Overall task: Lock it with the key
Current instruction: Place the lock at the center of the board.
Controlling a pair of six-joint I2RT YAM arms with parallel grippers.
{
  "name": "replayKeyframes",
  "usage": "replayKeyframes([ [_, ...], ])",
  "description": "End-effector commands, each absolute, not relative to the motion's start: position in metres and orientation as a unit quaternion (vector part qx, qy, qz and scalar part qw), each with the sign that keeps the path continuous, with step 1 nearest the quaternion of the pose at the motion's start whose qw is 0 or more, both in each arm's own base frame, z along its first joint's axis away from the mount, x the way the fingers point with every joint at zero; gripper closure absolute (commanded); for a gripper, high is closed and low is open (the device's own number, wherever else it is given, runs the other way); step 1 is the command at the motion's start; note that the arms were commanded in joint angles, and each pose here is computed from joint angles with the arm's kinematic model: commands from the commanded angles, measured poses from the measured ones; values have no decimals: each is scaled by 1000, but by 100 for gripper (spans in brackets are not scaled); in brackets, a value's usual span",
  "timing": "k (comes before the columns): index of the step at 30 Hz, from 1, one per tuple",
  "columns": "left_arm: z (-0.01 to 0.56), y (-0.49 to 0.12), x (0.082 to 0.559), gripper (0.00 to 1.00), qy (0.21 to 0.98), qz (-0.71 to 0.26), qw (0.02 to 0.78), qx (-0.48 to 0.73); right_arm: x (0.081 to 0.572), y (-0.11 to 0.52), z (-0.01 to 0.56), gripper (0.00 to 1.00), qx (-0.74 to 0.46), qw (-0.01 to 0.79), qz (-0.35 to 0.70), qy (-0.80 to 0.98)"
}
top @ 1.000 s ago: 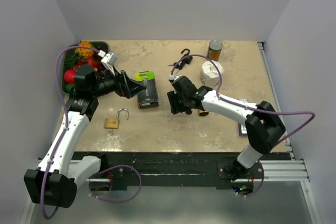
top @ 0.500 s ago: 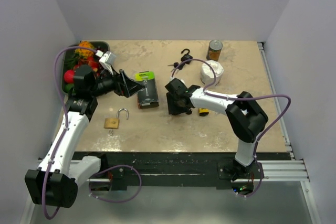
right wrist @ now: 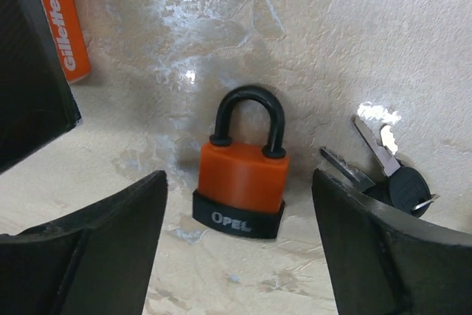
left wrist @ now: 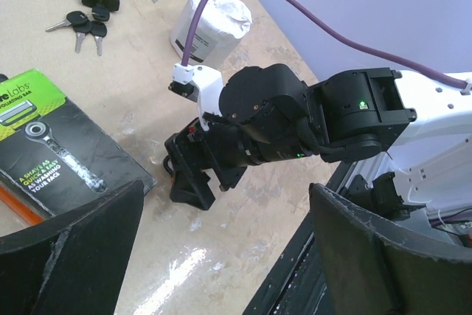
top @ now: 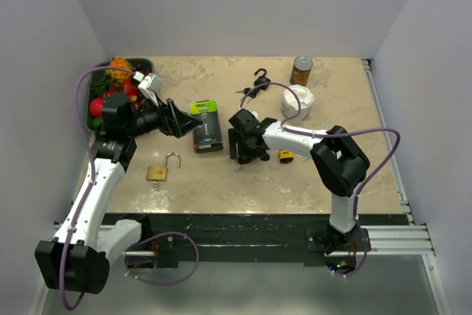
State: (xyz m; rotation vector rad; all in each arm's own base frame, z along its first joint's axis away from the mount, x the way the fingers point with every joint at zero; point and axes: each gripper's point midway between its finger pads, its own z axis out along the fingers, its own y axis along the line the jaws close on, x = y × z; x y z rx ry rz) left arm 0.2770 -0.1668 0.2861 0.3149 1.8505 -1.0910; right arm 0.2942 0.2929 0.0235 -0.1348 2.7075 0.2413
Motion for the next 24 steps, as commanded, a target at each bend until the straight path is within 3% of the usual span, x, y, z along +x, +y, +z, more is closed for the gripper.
replayKeyframes([
  [1,296,-164,275,3,744,-442,482,138,302,294,33,13,-29,224,82,971],
  [3,296,-164,274,3,743,-444,480,139,302,295,35,8,-28,224,84,971],
  [10,302,-166,270,2,735,-445,486,159,321,308,90,9,-64,283,117,950],
  [17,311,-164,269,1,729,-426,501,189,367,288,185,10,-150,448,102,875],
  [20,318,-160,275,1,727,-410,518,187,392,277,217,1,-178,503,76,842],
  [24,325,-160,282,1,723,-407,525,190,435,270,247,1,-182,548,90,811],
])
